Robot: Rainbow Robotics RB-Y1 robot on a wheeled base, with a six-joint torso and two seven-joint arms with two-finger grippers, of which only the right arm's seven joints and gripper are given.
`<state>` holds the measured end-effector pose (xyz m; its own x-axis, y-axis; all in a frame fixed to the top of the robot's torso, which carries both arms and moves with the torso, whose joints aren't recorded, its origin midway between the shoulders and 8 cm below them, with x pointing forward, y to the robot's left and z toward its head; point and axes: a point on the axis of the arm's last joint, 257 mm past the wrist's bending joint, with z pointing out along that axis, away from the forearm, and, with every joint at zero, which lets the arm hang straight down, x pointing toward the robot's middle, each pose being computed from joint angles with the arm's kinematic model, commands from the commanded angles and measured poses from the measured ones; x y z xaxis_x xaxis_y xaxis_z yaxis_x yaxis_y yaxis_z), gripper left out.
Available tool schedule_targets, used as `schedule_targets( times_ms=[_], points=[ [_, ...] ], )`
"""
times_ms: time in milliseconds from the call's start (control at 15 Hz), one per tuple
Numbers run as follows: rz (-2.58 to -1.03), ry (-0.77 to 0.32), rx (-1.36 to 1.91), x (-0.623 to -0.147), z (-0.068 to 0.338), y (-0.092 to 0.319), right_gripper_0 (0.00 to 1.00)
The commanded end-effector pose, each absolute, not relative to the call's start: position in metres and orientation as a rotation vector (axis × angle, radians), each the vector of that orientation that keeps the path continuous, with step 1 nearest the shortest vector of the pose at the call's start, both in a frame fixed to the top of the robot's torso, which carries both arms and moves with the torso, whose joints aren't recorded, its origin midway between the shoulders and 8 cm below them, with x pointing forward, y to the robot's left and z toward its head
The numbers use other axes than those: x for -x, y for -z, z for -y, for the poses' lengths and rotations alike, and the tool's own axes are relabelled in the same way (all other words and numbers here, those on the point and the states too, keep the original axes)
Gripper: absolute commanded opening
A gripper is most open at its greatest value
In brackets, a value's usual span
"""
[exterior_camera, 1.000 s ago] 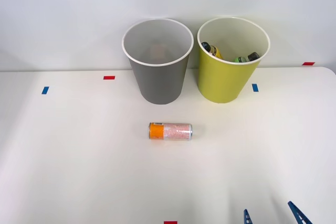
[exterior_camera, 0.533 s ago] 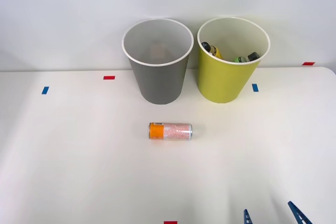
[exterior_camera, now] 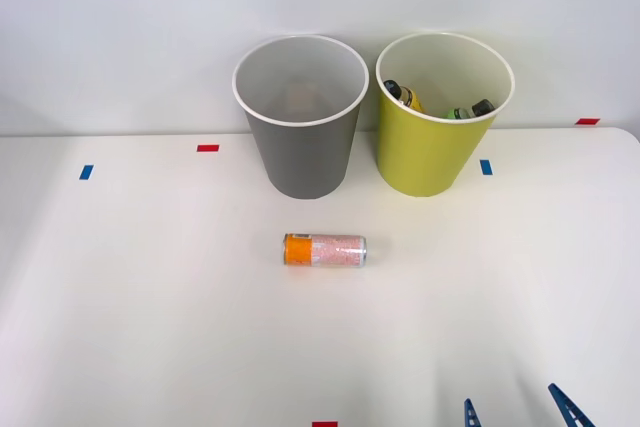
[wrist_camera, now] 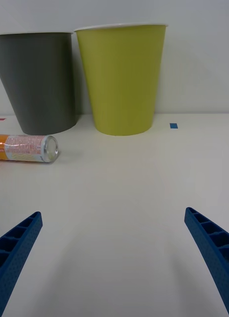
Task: Put cans in the gray bin, plastic bottles in the light green bin
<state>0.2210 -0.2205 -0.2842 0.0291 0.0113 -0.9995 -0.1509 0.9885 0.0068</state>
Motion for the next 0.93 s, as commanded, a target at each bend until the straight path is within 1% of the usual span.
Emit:
schedule_targets(
  times_ms=[67, 933],
  points=[
    [-1.538, -0.126, 0.111, -0.221, 0.2205, 0.2842, 1.0],
    [-1.538, -0.126, 0.111, -0.221, 0.2205, 0.2842, 1.0]
  ],
)
